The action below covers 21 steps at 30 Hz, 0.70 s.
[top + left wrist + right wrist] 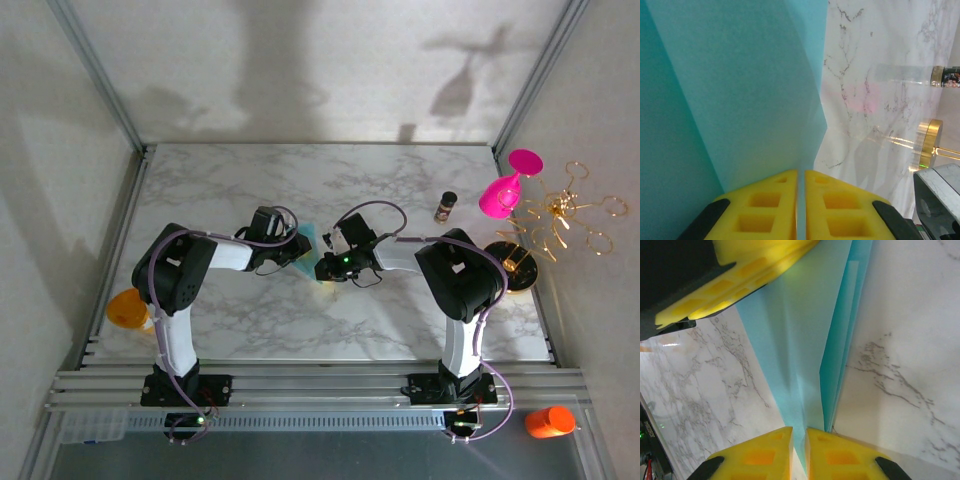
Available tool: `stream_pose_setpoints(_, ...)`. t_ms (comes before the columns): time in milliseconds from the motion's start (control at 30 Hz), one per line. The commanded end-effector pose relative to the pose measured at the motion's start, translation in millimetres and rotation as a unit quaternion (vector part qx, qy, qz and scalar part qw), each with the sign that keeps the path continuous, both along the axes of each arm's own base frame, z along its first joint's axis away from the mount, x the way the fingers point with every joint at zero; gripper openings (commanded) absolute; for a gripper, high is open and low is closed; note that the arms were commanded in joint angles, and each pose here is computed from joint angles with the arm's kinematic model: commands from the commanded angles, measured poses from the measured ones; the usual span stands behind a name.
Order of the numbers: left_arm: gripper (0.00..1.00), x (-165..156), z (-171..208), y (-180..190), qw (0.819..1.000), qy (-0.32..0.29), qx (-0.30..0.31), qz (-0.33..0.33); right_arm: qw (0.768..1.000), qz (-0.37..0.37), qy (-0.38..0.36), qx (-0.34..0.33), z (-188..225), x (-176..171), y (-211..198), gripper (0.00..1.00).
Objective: Fold a paper plane with a square sheet of paper (pick it up from the middle)
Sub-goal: Fourth fold the wing at the center of the table.
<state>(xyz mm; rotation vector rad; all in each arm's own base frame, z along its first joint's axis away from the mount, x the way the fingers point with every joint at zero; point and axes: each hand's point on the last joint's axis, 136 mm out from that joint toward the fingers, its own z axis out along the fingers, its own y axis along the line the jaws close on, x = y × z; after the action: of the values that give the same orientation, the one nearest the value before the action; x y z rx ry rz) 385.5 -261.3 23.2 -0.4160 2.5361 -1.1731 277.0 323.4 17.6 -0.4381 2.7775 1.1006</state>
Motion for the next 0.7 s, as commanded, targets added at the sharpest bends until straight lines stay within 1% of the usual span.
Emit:
stream_pose_setpoints(0, 0.13, 4, 5, -7, 1.0, -0.016, 0.0, -0.016, 0.995, 0.001, 0.05, -0.086, -48, -26, -27, 0.17)
stream_pose_setpoints(400, 0.13, 20, 7, 1, 0.999, -0.032, 0.015, -0.008, 0.993, 0.005, 0.046, -0.106, -54, -28, -33, 0.17)
stream_pose_setpoints(467, 0.12, 19, -1, 4, 1.0, -0.019, 0.022, -0.009, 0.993, 0.005, 0.047, -0.107, -54, -28, -34, 0.17)
stream_pose_setpoints(667, 0.13, 21, -9, 4, 1.0, -0.014, 0.025, -0.007, 0.993, 0.006, 0.047, -0.108, -54, -28, -34, 0.17)
